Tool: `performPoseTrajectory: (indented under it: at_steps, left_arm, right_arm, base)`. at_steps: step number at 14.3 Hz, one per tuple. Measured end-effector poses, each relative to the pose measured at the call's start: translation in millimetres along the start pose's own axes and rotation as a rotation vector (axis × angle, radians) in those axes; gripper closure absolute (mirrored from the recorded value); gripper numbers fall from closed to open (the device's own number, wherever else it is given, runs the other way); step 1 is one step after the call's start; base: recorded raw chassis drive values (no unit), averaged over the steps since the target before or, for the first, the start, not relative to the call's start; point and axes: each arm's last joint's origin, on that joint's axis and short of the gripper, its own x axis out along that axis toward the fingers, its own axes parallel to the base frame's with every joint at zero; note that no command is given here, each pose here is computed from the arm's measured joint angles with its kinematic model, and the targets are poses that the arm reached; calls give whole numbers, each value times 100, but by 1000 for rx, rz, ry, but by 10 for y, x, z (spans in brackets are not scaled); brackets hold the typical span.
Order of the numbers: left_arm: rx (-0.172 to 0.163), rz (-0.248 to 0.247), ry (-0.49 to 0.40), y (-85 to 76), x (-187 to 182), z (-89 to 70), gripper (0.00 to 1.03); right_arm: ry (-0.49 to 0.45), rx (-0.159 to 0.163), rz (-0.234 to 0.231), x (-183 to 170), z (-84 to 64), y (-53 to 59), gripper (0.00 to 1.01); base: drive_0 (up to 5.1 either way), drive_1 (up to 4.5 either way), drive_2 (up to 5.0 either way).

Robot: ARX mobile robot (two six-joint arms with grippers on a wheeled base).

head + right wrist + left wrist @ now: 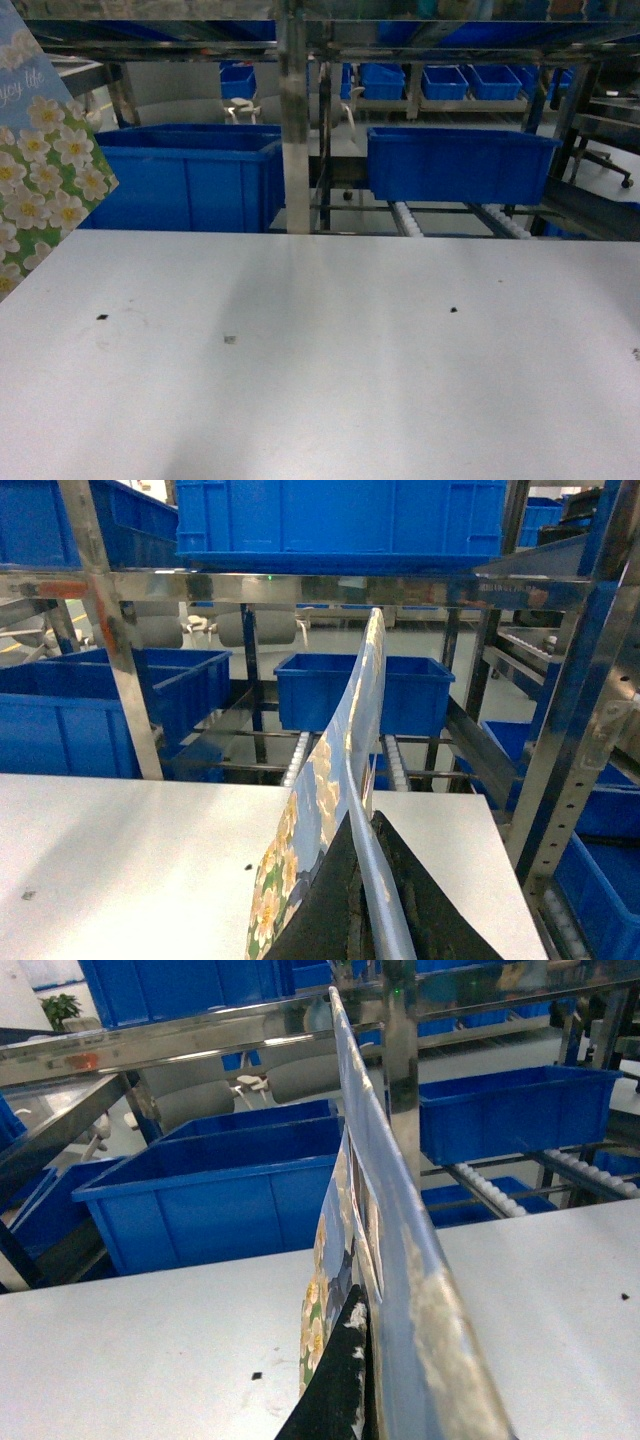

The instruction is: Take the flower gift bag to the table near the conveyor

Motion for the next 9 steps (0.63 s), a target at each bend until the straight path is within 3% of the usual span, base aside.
performPoseTrajectory:
  at_steps: [9]
  left_arm:
    - [0,-2,0,-1,-1,0,101]
  right_arm:
    - [2,1,0,1,-2,0,99]
  base:
    - [-500,239,239]
